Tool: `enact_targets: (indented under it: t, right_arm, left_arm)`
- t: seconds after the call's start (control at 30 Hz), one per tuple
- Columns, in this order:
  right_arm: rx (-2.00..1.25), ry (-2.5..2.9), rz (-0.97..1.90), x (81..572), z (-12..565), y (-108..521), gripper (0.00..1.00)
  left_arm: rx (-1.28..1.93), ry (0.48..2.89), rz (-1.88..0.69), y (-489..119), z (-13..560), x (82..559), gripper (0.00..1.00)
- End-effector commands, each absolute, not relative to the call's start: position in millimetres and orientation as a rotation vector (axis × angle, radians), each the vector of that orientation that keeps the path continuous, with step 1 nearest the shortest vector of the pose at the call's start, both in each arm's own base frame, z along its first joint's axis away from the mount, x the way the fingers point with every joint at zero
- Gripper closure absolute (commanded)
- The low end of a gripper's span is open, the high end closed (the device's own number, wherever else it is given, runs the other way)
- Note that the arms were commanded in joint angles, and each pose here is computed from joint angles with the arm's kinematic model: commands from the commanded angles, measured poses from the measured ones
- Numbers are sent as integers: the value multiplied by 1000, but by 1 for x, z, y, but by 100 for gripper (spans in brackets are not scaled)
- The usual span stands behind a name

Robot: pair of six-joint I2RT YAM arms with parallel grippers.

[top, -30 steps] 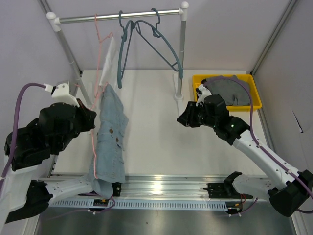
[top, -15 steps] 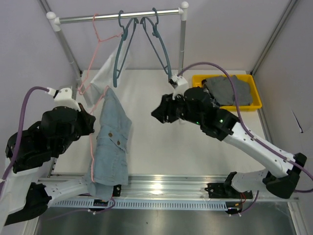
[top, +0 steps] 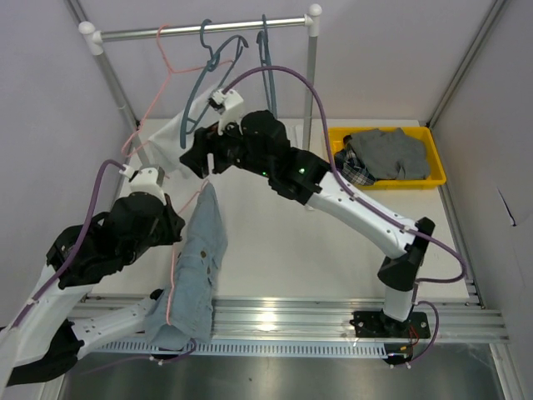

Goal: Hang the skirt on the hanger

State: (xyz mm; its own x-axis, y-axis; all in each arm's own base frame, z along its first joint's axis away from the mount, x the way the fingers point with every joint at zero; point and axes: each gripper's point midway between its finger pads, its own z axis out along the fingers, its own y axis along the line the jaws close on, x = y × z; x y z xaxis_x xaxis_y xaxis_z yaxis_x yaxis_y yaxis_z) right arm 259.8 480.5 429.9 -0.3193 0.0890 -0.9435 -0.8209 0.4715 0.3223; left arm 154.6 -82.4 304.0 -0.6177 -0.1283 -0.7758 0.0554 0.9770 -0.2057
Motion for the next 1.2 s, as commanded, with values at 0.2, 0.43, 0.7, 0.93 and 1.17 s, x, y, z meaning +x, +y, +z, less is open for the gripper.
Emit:
enact_targets:
  t: [0.2, 0.43, 0.7, 0.93, 1.17]
  right_arm:
    - [-738, 1355, 1158, 246, 490, 534, 26]
    - [-739, 1281, 1143, 274, 482, 565, 23]
    - [-690, 1215, 1179, 311, 474, 577, 17]
    - [-647, 1350, 924, 350, 430, 563, 18]
    - [-583, 1476, 718, 375, 400, 537, 20]
  left_arm:
    - [-105, 2110, -420, -97, 332, 163, 100]
    - [-114, 2106, -438, -92, 335, 156, 100]
    - [-112, 2096, -458, -97, 337, 158, 100]
    - [-104, 2070, -461, -97, 345, 162, 100]
    - [-95, 1994, -465, -99, 375, 171, 100]
